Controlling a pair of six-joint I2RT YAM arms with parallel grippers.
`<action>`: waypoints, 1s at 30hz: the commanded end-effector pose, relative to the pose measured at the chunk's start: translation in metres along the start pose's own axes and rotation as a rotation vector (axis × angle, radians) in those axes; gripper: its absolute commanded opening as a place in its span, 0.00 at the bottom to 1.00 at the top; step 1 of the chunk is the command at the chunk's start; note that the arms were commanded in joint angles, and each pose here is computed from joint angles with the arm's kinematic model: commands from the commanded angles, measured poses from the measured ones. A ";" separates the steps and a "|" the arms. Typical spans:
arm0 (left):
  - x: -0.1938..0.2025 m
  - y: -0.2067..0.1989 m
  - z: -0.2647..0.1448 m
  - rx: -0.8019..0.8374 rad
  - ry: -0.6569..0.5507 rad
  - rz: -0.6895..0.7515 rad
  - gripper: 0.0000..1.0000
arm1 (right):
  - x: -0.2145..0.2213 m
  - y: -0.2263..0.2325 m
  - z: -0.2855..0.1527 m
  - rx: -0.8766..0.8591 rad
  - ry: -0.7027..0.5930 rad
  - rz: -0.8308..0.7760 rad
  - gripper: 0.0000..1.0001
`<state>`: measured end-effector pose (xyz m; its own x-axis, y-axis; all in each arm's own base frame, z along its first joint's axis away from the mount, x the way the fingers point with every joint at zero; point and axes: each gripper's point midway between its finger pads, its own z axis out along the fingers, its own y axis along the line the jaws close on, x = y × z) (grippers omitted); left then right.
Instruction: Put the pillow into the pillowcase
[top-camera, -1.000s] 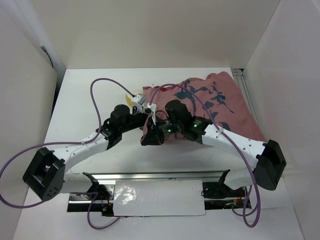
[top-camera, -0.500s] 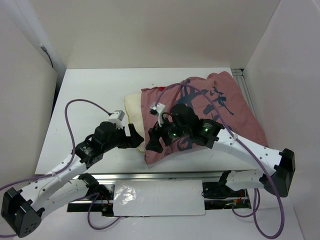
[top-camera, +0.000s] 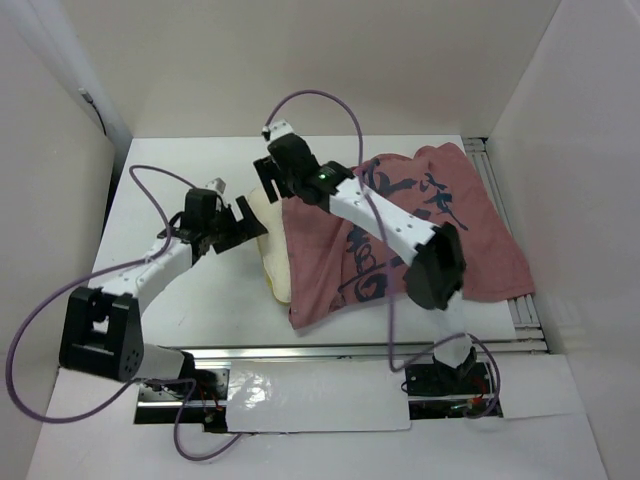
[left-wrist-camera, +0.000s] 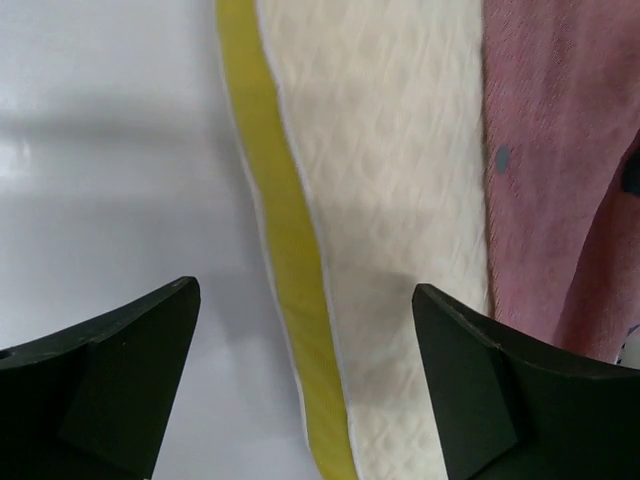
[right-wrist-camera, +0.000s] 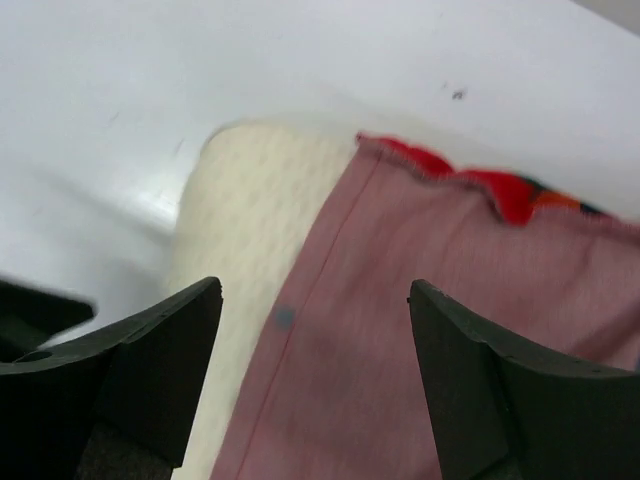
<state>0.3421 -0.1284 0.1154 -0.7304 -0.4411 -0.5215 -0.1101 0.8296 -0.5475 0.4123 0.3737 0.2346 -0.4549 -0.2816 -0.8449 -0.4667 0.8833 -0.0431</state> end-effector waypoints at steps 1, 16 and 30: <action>-0.043 -0.036 0.016 0.201 -0.063 0.094 1.00 | -0.030 -0.042 0.032 0.182 -0.040 -0.090 0.81; -0.032 -0.045 0.079 0.414 0.082 0.159 0.55 | 0.012 -0.064 0.149 0.152 -0.056 -0.123 0.51; -0.031 -0.046 0.078 0.464 0.078 0.209 0.16 | 0.030 -0.068 0.168 0.066 -0.024 -0.092 0.47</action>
<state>0.4177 -0.1744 0.0993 -0.7806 -0.2700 -0.5636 0.2642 0.6747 -0.6892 0.5480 0.3589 0.1134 -0.4290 -0.3922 -0.8137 -0.4463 0.8752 -0.1866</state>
